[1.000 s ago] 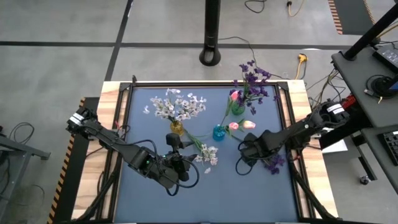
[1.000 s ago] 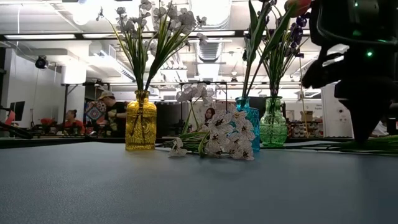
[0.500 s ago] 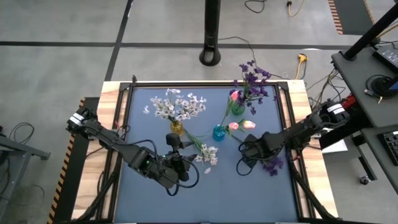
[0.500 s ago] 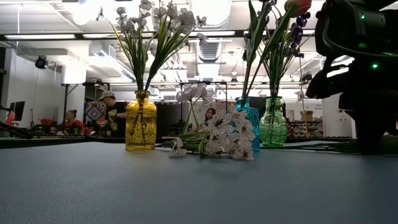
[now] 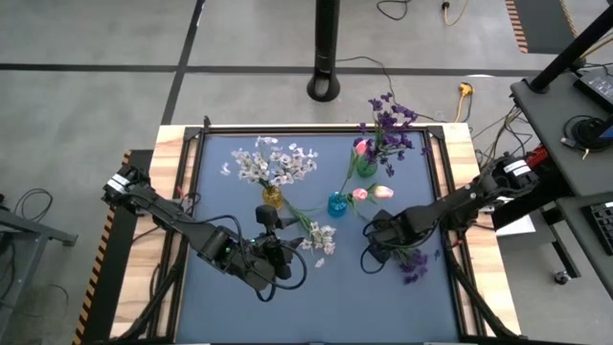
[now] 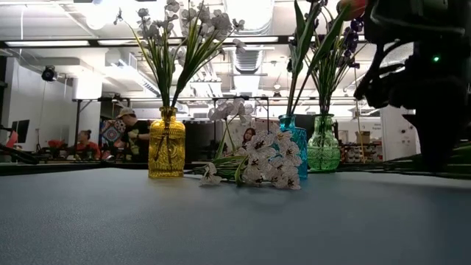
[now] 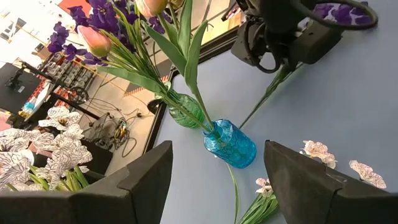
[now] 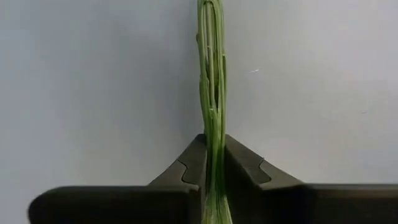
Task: Sort flowers into vase by color
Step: Put the violet flowers into the green flower vase
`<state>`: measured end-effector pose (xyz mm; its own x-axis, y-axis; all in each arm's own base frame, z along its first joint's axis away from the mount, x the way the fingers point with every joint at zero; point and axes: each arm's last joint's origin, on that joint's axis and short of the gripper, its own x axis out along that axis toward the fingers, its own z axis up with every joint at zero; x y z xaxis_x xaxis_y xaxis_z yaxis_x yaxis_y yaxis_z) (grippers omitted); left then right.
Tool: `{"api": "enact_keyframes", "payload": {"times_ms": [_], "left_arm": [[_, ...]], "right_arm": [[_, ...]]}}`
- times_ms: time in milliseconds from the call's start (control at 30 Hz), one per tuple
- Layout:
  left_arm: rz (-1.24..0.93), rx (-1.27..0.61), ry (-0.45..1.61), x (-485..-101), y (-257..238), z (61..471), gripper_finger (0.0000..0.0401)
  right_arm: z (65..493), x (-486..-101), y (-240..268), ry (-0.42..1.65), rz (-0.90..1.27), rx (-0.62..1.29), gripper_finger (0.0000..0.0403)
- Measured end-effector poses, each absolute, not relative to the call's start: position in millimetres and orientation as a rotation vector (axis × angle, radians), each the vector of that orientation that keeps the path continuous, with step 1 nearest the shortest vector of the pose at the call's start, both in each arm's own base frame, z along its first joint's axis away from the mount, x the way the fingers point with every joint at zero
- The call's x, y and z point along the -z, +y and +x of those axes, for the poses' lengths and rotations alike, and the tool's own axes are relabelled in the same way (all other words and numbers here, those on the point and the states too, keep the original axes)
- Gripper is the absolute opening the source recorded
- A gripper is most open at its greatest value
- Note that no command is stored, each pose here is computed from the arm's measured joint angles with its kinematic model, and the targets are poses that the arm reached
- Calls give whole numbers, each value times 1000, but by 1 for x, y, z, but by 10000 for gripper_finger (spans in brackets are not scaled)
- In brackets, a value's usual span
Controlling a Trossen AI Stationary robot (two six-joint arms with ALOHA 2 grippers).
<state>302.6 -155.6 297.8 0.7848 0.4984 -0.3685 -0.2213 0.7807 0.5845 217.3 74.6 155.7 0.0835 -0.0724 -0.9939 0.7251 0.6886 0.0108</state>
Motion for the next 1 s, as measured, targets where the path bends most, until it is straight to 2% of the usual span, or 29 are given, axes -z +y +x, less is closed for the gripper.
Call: {"api": "enact_keyframes", "payload": {"times_ms": [267, 533, 767, 1000], "left_arm": [[542, -397, 541, -298, -156, 303, 235], [491, -107, 536, -296, -167, 310, 235], [562, -69, 507, -289, -173, 321, 235], [591, 7, 492, -280, -180, 330, 235]], "right_arm": [[213, -161, 97, 1378, 634, 609, 32], [206, -169, 126, 1406, 663, 530, 31], [205, -180, 143, 1441, 667, 432, 31], [216, -205, 156, 1393, 630, 280, 31]]}}
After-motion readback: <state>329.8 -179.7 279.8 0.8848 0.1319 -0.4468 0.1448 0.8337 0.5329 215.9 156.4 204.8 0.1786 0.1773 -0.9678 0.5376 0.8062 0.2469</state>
